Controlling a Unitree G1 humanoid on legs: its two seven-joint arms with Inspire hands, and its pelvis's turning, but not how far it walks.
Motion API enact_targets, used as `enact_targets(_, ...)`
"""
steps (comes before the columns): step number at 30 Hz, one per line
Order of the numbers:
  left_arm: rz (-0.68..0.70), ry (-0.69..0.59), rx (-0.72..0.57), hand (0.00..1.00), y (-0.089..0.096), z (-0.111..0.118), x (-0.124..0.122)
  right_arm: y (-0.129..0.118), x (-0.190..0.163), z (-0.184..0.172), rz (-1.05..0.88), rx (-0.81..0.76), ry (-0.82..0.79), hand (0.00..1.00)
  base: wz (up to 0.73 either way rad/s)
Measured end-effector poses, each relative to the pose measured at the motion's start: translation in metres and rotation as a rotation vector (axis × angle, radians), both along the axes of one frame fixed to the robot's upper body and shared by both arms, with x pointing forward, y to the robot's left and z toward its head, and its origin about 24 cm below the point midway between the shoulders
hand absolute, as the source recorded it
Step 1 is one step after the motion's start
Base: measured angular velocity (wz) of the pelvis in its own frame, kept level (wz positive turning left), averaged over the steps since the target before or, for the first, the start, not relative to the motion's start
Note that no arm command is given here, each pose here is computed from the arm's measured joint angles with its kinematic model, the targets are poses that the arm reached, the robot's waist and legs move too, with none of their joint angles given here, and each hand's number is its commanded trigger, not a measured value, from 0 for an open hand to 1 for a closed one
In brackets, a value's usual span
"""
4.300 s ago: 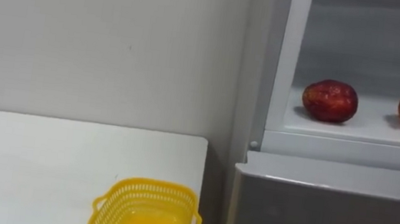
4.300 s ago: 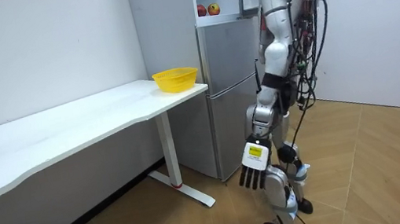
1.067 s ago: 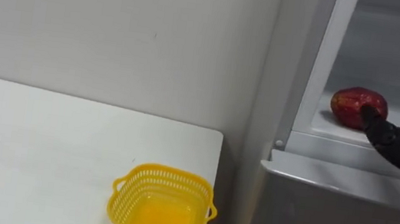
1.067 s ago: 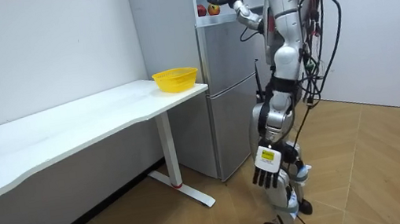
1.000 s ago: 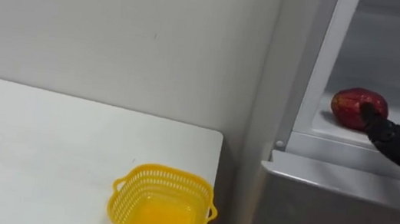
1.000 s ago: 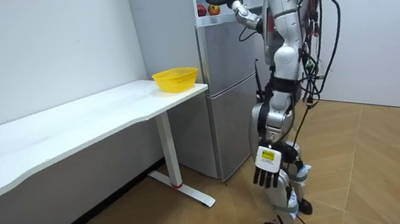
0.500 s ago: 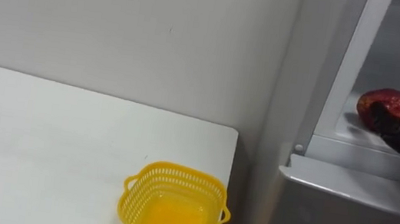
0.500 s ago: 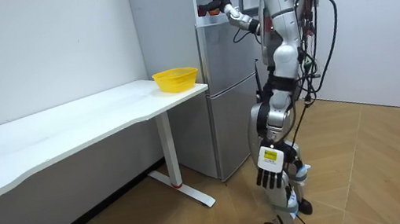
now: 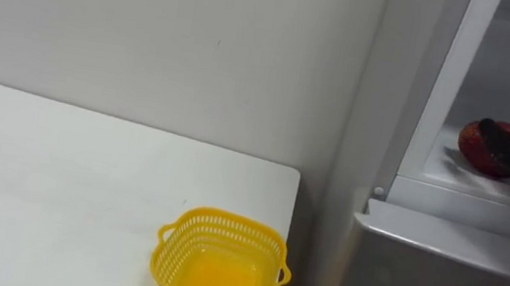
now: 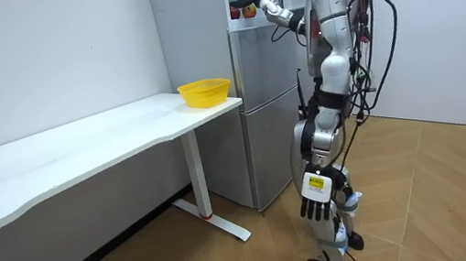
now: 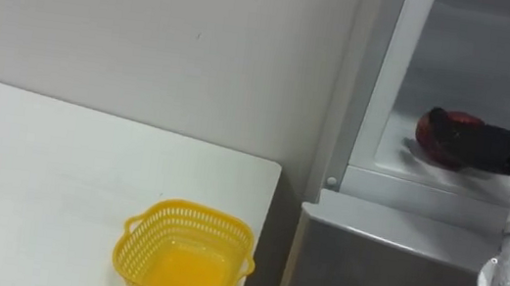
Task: Retrieve from the upper fridge
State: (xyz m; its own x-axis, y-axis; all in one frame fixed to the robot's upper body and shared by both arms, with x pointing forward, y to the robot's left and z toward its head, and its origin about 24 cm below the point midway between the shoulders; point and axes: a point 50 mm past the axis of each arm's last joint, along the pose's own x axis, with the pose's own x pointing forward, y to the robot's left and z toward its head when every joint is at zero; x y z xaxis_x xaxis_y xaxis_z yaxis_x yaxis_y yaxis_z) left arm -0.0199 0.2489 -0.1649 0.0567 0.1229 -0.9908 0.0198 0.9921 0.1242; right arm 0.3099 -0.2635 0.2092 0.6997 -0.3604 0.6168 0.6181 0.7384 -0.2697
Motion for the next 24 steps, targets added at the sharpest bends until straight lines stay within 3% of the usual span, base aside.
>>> enact_targets(24,-0.007,-0.009,0.029,0.0,0.008,0.003,0.005,0.006,0.014,-0.014,0.092,-0.088,0.201,0.0,0.03)
